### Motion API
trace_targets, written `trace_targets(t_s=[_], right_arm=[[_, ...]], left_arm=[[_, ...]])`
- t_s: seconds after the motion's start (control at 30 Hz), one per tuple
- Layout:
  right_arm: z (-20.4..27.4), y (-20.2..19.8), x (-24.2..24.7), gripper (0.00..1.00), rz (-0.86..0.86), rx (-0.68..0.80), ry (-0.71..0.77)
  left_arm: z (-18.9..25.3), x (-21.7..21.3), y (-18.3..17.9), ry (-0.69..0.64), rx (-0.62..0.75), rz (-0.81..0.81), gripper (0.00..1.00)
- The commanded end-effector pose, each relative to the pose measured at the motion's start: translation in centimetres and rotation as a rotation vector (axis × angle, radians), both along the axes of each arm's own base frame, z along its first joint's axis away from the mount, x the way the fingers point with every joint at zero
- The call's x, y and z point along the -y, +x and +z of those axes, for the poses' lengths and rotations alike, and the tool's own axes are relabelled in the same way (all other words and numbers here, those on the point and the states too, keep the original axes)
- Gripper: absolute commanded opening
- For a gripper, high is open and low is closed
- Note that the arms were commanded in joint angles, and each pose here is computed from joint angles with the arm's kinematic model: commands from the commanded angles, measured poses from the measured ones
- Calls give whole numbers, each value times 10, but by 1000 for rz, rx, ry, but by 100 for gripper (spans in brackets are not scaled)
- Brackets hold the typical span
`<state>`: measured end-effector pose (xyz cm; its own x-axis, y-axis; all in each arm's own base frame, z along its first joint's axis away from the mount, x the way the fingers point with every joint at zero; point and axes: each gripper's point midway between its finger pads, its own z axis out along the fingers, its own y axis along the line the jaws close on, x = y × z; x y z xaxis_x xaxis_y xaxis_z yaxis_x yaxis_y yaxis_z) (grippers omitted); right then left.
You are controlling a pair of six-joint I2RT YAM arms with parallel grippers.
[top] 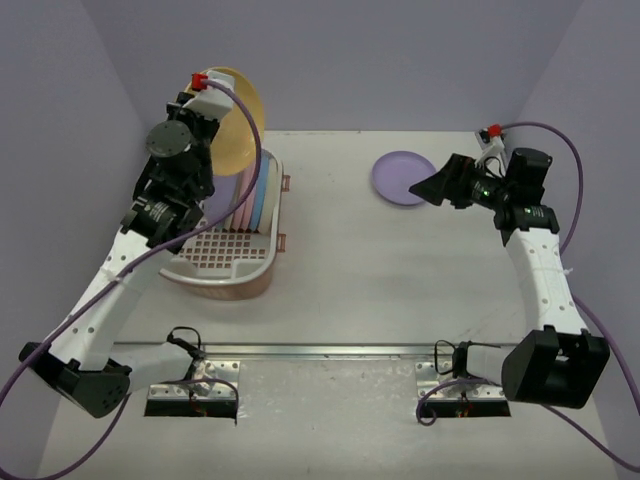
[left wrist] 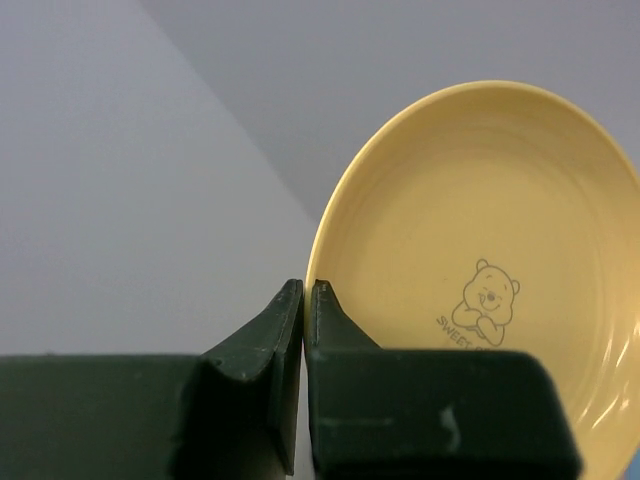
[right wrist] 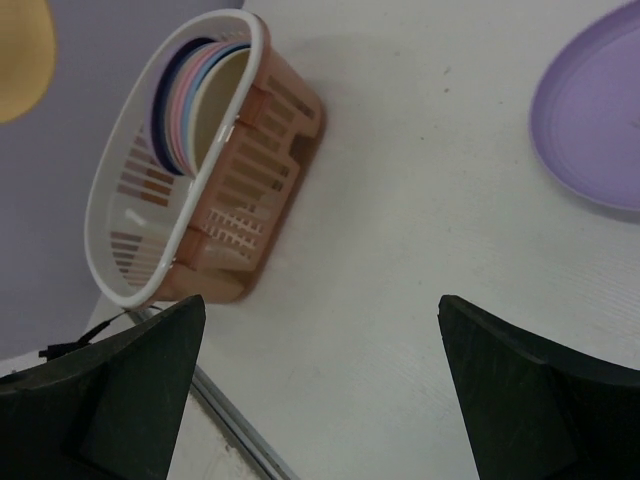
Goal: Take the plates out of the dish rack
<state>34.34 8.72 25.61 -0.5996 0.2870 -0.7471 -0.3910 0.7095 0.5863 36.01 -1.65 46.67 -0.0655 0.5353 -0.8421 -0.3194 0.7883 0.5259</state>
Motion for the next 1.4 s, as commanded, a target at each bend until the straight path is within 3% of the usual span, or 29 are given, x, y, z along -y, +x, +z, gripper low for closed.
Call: trace_targets(t_s=[0.0,0.13,0.23,0.5,0.77,0.87,1.0,1.03,1.07,1.1,1.13,1.17,1.27,1.37], right_arm=[[52,-18,-28,99,151,183,64],[73,-33,-61,99,243,263,63],[72,-40,-89,97,306,263,57],[59,-22,-119,79,317,166,95],[25,-20,-168,69,410,152,-83],[13,-17,-177,54,415,131,-116],[2,-5,-176,23,377,109,-174],[1,-4,-176,21,378,108,-181],[-2,0,-173,7,357,103,-202],[-4,4,-170,1,332,99,-220],[-5,5,-168,0,323,96,-228],[-6,8,-165,0,301,96,-242],[-10,19,-149,0,239,76,-267],[-20,49,-108,0,119,3,-269]], left_arm=[[-30,52,-19,-199,-146,-342,0],[-62,101,-36,-297,-290,-606,0],[-80,122,-41,-356,-363,-696,0],[-111,153,-47,-404,-506,-830,0],[-121,165,-45,-436,-552,-868,0],[-124,167,-44,-433,-562,-872,0],[-125,168,-42,-433,-568,-871,0],[-125,168,-41,-433,-565,-871,0],[-125,167,-40,-435,-561,-861,0],[-126,165,-37,-434,-556,-840,3],[-126,163,-34,-437,-550,-824,12],[-128,159,-31,-437,-546,-793,39],[-128,131,-13,-459,-484,-605,99],[-121,102,2,-538,-452,-474,100]])
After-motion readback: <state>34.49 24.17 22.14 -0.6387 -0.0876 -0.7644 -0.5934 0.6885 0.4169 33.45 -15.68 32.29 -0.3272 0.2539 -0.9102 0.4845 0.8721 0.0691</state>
